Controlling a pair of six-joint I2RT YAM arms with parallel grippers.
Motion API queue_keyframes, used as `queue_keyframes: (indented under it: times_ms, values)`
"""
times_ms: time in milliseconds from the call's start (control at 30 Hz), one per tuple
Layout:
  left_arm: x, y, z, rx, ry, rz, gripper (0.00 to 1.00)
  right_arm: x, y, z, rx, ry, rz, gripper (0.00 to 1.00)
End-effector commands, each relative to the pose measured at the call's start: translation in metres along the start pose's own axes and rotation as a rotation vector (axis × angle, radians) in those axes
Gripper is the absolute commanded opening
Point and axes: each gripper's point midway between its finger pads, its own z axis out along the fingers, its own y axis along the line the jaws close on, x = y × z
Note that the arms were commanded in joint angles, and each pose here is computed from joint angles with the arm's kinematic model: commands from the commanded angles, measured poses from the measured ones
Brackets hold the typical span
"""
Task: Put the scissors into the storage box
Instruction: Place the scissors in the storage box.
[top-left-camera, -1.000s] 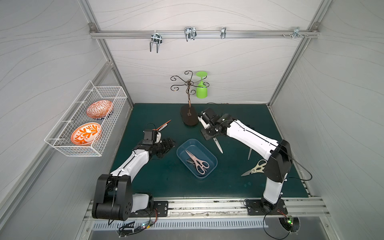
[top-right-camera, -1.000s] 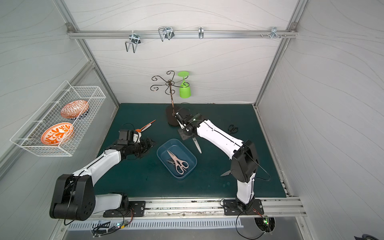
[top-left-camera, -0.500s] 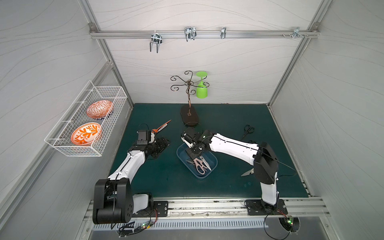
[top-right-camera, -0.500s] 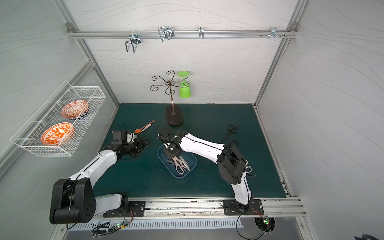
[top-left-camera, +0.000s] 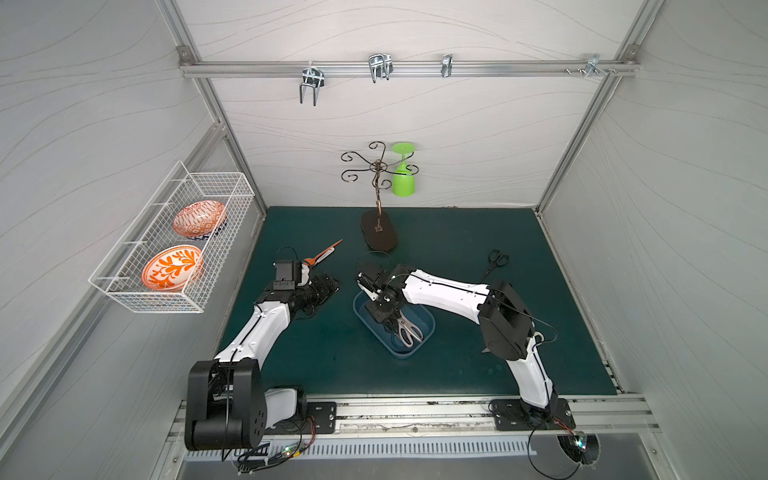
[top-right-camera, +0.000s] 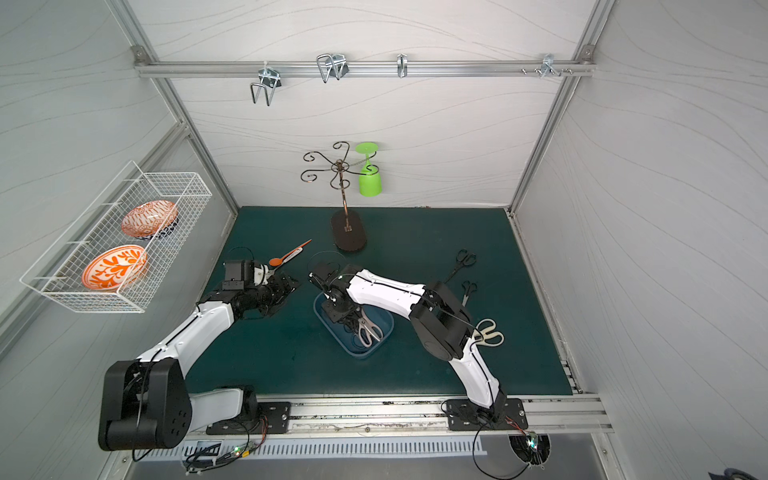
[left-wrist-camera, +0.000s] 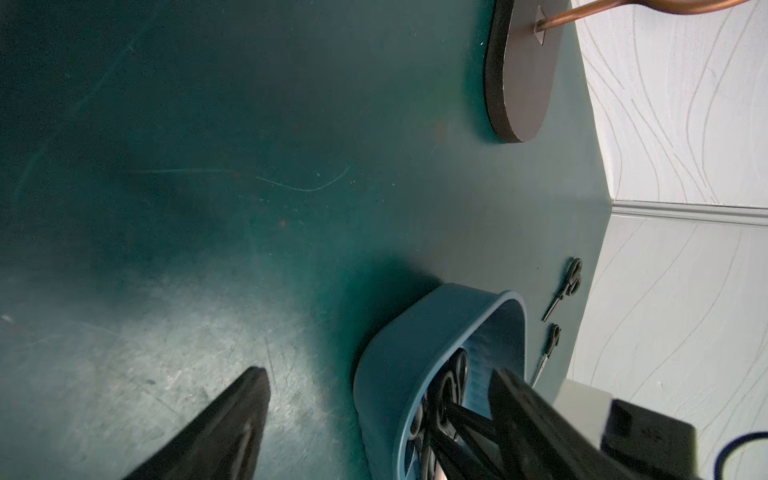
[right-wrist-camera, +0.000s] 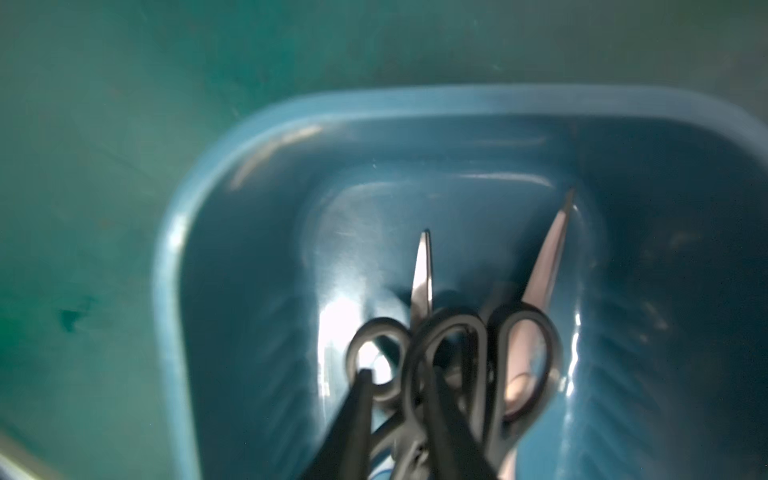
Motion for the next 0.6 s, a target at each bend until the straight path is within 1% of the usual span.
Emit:
queue_keyframes:
  times_ms: [0,167,267,300,333,433,567]
  values:
    - [-0.011,-0.014,-0.006,0.037,-0.034,0.027,0.87,-0.013,0.009,-0.018,-0.035,-0.043,0.01,0.31]
    - [-0.01,-0.015,-0.006,0.043,-0.034,0.028,0.87,-0.032,0.004,-0.058,-0.054,-0.135,0.038,0.32]
    - [-0.01,-0.018,-0.007,0.061,-0.029,0.03,0.87,-0.037,-0.016,-0.081,-0.051,-0.186,0.093,0.32]
    - [-0.01,-0.02,-0.007,0.07,-0.027,0.031,0.87,-0.037,-0.025,-0.088,-0.048,-0.196,0.115,0.35]
    - [-0.009,-0.021,-0.007,0.077,-0.026,0.032,0.87,-0.037,-0.036,-0.095,-0.042,-0.21,0.14,0.35]
    - [-0.009,-0.022,-0.008,0.072,-0.032,0.037,0.87,-0.032,-0.074,-0.113,-0.013,-0.241,0.214,0.35]
    - [-0.007,-0.025,-0.008,0.067,-0.032,0.063,0.87,-0.017,-0.135,-0.127,0.034,-0.256,0.343,0.35]
